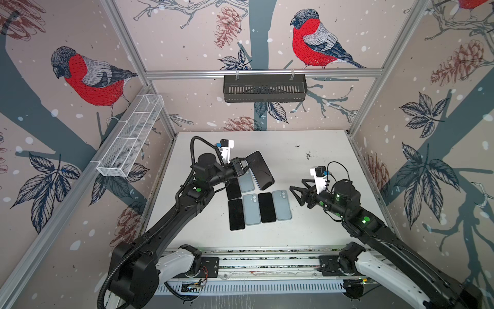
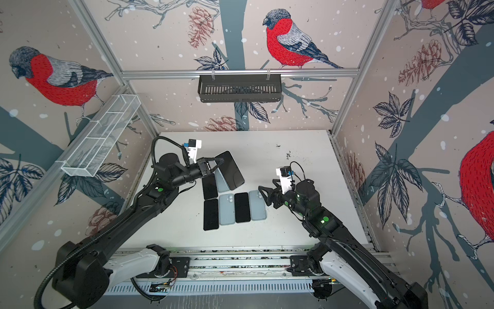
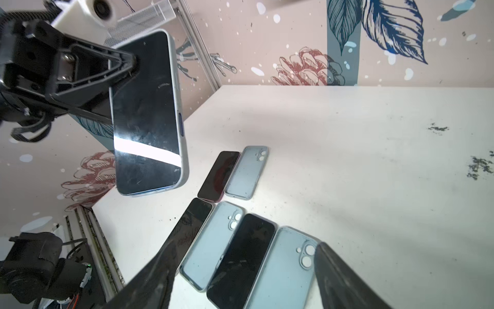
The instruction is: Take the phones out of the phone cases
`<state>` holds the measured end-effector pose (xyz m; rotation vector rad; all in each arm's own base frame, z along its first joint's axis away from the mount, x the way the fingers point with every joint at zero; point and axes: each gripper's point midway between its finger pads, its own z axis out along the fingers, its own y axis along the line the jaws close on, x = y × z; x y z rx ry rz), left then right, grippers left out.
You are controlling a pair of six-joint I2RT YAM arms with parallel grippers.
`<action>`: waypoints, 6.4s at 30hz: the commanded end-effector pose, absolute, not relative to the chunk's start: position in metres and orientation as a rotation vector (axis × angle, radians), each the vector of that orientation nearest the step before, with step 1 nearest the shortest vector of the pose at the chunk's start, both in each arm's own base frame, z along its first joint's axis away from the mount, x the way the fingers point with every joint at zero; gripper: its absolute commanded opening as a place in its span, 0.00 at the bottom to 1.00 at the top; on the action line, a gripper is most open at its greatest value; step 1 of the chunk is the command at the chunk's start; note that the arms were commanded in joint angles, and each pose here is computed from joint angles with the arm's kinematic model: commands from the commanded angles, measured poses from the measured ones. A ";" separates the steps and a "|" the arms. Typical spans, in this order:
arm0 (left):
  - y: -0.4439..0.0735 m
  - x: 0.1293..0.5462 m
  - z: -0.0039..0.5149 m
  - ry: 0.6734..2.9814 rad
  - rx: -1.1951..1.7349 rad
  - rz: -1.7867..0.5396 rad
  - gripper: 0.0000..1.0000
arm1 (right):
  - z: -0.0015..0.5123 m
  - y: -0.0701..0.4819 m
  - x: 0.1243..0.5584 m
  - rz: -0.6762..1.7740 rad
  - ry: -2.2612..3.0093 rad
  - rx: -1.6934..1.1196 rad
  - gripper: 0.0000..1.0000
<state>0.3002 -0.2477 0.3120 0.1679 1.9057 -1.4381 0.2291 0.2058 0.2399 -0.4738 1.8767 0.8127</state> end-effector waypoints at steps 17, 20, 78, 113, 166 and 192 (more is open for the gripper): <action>-0.268 0.276 0.307 1.864 0.818 -1.354 0.00 | 0.227 0.240 0.207 0.749 1.755 -0.986 0.79; -0.269 0.275 0.310 1.852 0.843 -1.376 0.00 | 0.219 0.248 0.204 0.769 1.767 -1.064 0.77; -0.271 0.247 0.331 1.698 0.962 -1.492 0.00 | 0.223 0.318 0.172 1.103 1.446 -1.487 0.10; -0.273 0.256 0.326 1.693 0.859 -1.511 0.00 | 0.228 0.321 0.162 1.117 1.310 -1.549 0.00; -0.248 0.304 0.364 1.514 -0.308 -1.889 0.00 | 0.304 0.253 0.204 1.629 1.615 -0.172 0.63; -0.244 0.292 0.369 1.479 -0.318 -1.863 0.00 | 0.306 0.277 0.173 1.863 1.563 -0.265 0.55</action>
